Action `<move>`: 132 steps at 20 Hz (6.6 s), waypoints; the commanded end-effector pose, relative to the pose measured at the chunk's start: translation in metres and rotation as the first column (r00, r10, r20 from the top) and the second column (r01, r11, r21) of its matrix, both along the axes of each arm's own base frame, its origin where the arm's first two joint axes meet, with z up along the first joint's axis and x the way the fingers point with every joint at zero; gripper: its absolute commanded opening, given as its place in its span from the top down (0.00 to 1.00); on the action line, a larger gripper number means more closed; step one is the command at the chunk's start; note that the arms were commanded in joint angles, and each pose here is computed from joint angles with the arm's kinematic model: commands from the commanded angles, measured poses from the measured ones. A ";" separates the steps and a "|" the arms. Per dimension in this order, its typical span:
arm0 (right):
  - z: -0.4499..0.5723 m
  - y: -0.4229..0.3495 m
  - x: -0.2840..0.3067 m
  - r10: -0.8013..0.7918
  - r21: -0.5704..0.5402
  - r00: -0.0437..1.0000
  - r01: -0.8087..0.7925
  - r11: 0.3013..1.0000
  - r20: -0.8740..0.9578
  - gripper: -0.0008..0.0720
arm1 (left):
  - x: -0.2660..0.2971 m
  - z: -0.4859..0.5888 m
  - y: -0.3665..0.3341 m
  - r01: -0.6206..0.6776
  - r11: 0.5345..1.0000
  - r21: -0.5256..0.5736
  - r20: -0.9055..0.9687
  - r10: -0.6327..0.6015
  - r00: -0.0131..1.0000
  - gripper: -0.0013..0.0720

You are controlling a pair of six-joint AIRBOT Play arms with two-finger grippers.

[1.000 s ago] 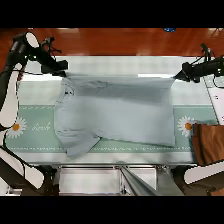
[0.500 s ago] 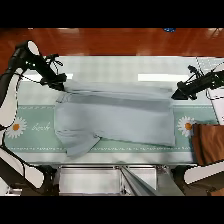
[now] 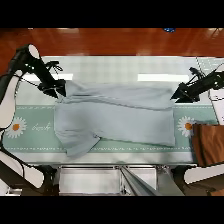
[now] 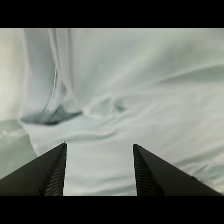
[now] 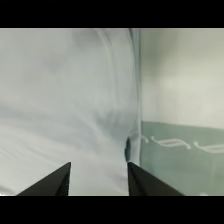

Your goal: Fold the shirts.

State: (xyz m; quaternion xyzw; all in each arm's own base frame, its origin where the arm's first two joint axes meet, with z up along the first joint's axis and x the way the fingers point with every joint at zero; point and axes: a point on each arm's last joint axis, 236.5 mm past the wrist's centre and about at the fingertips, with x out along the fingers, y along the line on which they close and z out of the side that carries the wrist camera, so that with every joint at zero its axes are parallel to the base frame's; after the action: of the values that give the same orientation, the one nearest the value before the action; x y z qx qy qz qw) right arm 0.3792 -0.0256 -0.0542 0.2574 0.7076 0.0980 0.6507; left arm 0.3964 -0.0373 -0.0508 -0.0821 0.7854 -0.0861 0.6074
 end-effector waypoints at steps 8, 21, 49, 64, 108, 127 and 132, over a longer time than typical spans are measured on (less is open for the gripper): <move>0.028 0.029 -0.078 -0.232 0.087 0.936 0.217 0.972 0.265 0.42 | -0.162 0.001 0.066 -0.459 0.888 -0.031 0.032 0.460 0.887 0.30; 0.044 0.085 -0.106 -0.306 0.294 0.901 0.216 0.931 0.308 0.42 | -0.211 -0.042 -0.019 -0.634 0.692 -0.345 -0.079 0.651 0.755 0.30; -0.055 0.039 -0.217 -0.327 -0.034 0.924 0.327 0.944 -0.199 0.43 | -0.203 -0.069 -0.045 -0.509 0.795 -0.330 -0.031 0.530 0.847 0.96; 0.016 0.059 -0.112 -0.222 0.173 0.966 0.198 0.965 0.131 0.96 | -0.106 0.009 -0.026 -0.379 0.816 -0.438 0.218 0.505 0.835 0.96; -0.031 -0.050 -0.018 -0.575 0.198 0.803 0.545 0.815 0.159 0.42 | -0.050 0.095 -0.070 -0.096 0.935 -0.342 0.594 0.294 0.749 0.52; 0.015 0.059 0.032 -0.217 0.229 0.941 0.158 0.961 0.261 0.96 | -0.060 0.065 -0.081 -0.118 0.929 -0.351 0.510 0.295 0.808 0.59; 0.098 0.048 -0.034 -0.141 0.071 0.883 0.122 0.990 0.447 0.96 | -0.053 0.081 -0.144 0.021 0.892 -0.451 0.551 0.261 0.793 0.96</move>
State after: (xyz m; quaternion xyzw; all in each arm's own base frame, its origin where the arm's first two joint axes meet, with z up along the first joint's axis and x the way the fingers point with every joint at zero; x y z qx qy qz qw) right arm 0.3836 0.0261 0.0103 0.3363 0.5320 0.1369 0.7650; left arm 0.3363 -0.1480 0.0210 -0.2288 0.5295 -0.2030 0.7912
